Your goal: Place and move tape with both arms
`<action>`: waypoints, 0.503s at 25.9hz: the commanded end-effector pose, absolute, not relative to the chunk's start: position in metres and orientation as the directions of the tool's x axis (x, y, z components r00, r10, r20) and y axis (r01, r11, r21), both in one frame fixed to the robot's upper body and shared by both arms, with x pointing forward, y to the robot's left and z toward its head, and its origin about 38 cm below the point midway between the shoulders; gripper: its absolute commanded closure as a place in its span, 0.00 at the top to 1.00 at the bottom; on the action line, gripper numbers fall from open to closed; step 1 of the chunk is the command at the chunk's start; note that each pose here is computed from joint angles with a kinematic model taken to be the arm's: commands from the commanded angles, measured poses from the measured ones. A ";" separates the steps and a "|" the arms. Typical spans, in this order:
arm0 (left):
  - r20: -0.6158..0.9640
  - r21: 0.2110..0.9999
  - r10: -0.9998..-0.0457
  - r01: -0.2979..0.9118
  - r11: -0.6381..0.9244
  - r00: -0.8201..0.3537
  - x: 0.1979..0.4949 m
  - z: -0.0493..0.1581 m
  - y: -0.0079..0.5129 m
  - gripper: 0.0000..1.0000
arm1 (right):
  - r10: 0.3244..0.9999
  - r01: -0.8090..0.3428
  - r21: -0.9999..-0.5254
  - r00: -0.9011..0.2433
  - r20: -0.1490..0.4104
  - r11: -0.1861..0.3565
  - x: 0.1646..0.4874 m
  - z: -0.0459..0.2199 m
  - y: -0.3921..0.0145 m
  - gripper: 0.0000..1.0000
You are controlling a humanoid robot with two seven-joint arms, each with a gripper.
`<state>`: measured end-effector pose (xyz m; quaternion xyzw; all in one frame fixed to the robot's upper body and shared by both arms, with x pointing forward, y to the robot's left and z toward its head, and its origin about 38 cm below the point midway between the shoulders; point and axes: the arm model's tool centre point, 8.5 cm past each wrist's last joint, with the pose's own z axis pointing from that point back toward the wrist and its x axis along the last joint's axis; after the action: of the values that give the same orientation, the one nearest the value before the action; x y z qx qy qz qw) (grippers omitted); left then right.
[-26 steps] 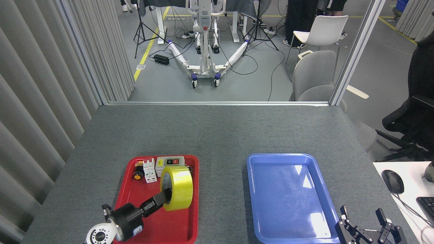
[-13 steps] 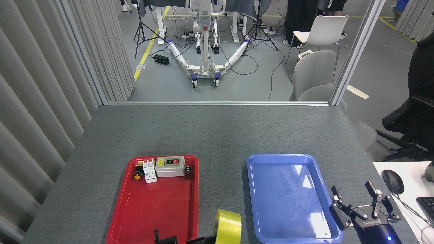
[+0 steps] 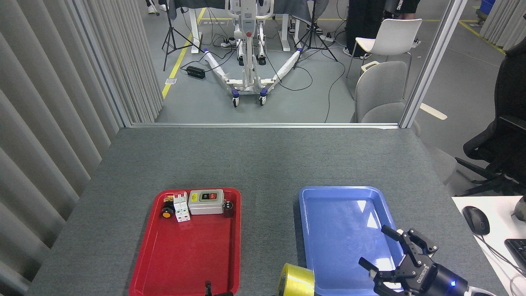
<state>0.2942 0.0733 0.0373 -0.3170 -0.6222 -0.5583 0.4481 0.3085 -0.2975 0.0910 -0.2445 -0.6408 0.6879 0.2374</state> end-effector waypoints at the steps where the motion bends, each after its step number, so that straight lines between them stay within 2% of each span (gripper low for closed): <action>1: 0.914 0.405 -0.107 0.897 0.179 -0.392 0.296 0.037 0.073 0.00 | 0.530 -0.131 -0.990 -0.837 0.139 0.052 0.292 0.090 -0.291 1.00; 2: 0.913 0.406 -0.108 0.895 0.182 -0.393 0.297 0.037 0.074 0.00 | 0.495 -0.175 -0.982 -0.848 0.187 0.069 0.288 0.090 -0.289 1.00; 5: 0.914 0.406 -0.112 0.894 0.190 -0.391 0.298 0.037 0.078 0.00 | 0.493 -0.300 -0.951 -0.817 0.299 0.079 0.286 0.080 -0.276 1.00; 9: 0.910 0.414 -0.118 0.887 0.205 -0.397 0.300 0.038 0.084 0.00 | 0.507 -0.474 -0.873 -0.728 0.463 0.116 0.276 0.056 -0.253 1.00; 11: 0.909 0.417 -0.121 0.885 0.208 -0.399 0.301 0.039 0.086 0.00 | 0.503 -0.532 -0.840 -0.699 0.508 0.109 0.271 0.045 -0.235 1.00; 13: 0.909 0.417 -0.121 0.883 0.215 -0.399 0.302 0.039 0.088 0.00 | 0.493 -0.562 -0.823 -0.693 0.525 0.085 0.269 0.040 -0.225 1.00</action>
<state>0.3008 0.0855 0.0385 -0.3048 -0.6287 -0.5507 0.4568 0.2749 -0.2409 0.0503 -0.0044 -0.6419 0.6696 0.3736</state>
